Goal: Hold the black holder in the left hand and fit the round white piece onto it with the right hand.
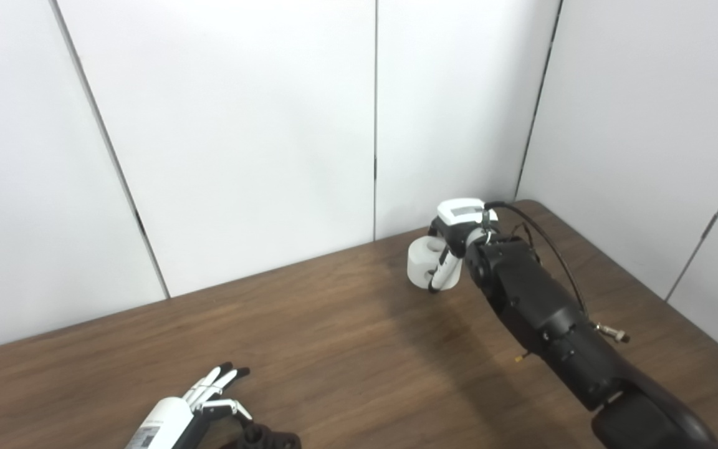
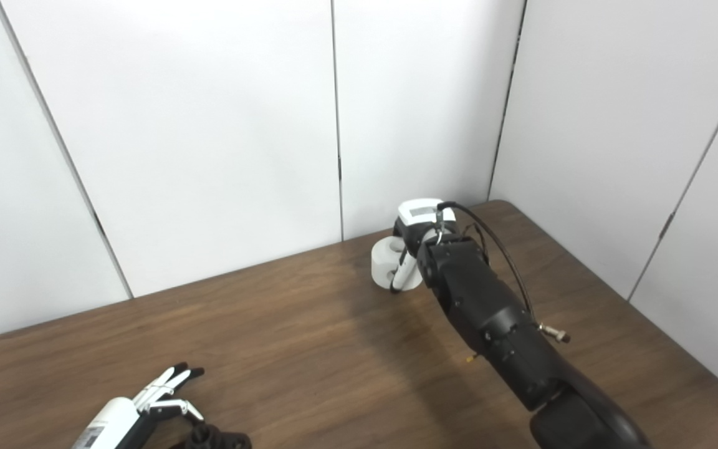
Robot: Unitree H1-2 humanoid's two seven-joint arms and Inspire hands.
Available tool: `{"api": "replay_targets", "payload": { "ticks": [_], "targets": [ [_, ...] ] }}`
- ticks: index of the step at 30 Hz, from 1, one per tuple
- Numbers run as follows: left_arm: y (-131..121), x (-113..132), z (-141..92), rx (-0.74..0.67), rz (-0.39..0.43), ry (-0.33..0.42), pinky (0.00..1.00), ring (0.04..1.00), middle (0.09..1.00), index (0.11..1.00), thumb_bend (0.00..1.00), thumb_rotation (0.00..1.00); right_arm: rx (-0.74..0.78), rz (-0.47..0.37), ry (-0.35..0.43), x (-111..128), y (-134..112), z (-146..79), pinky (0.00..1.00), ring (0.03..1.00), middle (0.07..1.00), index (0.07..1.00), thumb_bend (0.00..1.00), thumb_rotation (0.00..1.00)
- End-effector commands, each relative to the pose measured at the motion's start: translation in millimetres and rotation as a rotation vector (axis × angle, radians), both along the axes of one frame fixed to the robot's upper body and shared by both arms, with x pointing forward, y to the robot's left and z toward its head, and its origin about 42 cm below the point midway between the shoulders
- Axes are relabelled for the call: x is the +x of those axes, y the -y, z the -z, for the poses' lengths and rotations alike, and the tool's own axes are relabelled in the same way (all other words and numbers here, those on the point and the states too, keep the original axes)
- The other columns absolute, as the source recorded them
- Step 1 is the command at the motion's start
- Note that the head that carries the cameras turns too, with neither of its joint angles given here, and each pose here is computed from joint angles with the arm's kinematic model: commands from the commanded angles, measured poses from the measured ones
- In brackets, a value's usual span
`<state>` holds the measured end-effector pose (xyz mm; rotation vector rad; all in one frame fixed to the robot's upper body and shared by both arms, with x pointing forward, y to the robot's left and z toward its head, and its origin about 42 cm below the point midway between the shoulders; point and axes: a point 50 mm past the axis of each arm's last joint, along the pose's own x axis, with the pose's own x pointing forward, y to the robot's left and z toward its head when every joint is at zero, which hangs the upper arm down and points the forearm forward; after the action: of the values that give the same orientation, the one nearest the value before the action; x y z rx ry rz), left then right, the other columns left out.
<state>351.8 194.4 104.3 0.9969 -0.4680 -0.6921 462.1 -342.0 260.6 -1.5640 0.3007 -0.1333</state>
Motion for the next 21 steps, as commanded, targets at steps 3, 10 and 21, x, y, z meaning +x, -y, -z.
{"api": "replay_targets", "payload": {
  "ticks": [3,10,21],
  "targets": [
    [-22.6,-37.3,48.8,0.238,0.039,-0.198,0.96,1.0,0.955,0.489,0.52,0.06,-0.014,-0.008,0.169,1.6,2.4,-24.1,0.9,0.809,0.759,0.486,0.53,0.15],
    [-21.0,-38.5,45.6,0.247,0.034,-0.208,0.96,1.0,0.962,0.49,0.52,0.06,-0.041,-0.028,0.214,-1.4,5.8,-21.4,0.94,0.803,0.73,0.482,0.52,0.14],
    [-17.3,-43.1,44.0,0.235,0.04,-0.203,0.91,0.994,0.953,0.489,0.52,0.06,-0.066,-0.087,0.284,-14.7,10.7,-25.3,0.92,0.786,0.712,0.481,0.53,0.14]
  ]
}}
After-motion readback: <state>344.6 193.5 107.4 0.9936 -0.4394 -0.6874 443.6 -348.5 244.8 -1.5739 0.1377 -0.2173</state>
